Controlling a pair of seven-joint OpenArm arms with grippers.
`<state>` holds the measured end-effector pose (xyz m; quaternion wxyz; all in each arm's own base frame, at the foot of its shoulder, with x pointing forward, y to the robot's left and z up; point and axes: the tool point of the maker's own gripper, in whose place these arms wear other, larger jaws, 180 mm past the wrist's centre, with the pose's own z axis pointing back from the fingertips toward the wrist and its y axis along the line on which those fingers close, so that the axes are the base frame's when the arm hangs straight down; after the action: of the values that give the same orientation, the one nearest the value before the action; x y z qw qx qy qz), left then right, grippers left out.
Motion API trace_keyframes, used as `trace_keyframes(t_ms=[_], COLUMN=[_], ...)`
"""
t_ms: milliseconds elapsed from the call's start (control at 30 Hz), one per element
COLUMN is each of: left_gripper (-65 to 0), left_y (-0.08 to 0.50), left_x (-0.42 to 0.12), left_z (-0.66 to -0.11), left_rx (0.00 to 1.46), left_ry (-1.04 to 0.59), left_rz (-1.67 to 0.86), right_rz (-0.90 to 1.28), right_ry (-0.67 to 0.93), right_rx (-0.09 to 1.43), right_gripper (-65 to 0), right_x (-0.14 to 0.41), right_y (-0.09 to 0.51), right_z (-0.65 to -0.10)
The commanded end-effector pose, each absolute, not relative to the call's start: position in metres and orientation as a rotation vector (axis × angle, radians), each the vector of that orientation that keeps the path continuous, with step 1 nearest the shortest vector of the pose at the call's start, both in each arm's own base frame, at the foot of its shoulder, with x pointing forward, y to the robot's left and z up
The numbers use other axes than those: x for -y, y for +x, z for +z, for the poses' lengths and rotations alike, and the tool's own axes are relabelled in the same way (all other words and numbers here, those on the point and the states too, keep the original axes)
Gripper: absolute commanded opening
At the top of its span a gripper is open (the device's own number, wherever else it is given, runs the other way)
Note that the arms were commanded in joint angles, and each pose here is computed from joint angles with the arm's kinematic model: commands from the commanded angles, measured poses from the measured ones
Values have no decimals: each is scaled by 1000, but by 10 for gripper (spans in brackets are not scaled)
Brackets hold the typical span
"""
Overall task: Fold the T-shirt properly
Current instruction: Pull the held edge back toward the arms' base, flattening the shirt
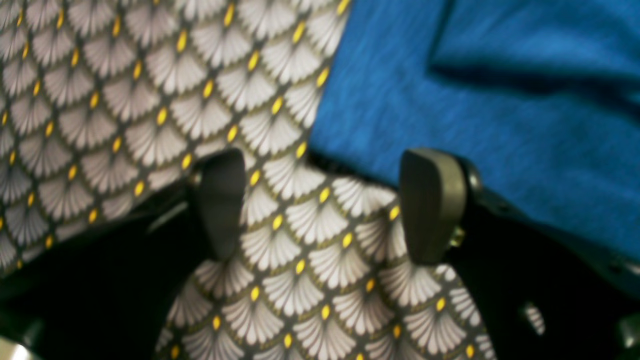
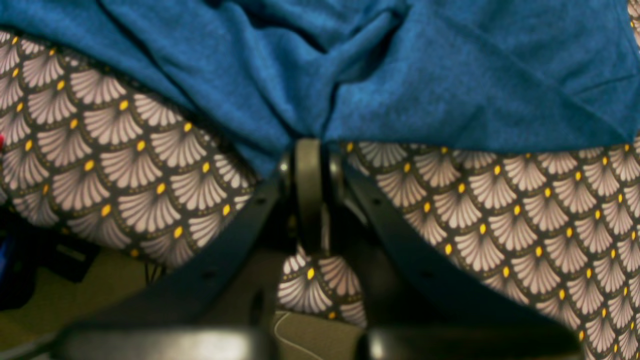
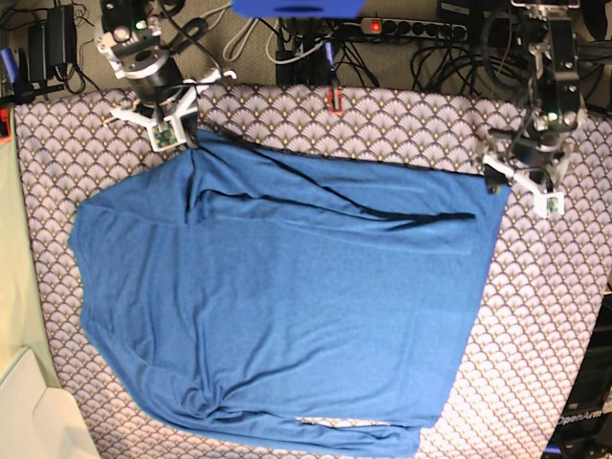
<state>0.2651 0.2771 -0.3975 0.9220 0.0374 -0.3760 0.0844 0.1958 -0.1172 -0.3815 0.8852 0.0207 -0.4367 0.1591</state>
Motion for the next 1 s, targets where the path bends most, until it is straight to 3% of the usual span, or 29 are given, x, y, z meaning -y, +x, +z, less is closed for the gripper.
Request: trace_keyframes(t_ms=[0, 600, 667, 833, 967], left_gripper=[-186, -195, -248, -525, -558], left_y=[276, 284, 280, 275, 275], left_x=[-284, -270, -271, -273, -273], left_z=[-384, -418, -425, -435, -434], left_rx=[821, 759, 741, 711, 713], left_ry=[94, 33, 33, 32, 34], left_rz=[169, 258, 266, 278, 276], right_rz=[332, 334, 334, 334, 334], right_ry=[45, 34, 34, 34, 34], right_rx=[943, 955, 955, 955, 955], right_gripper=[-650, -650, -650, -650, -650], right_x=[117, 121, 121, 121, 121], right_y=[200, 206, 206, 206, 206], right_z=[-374, -372, -372, -372, -372])
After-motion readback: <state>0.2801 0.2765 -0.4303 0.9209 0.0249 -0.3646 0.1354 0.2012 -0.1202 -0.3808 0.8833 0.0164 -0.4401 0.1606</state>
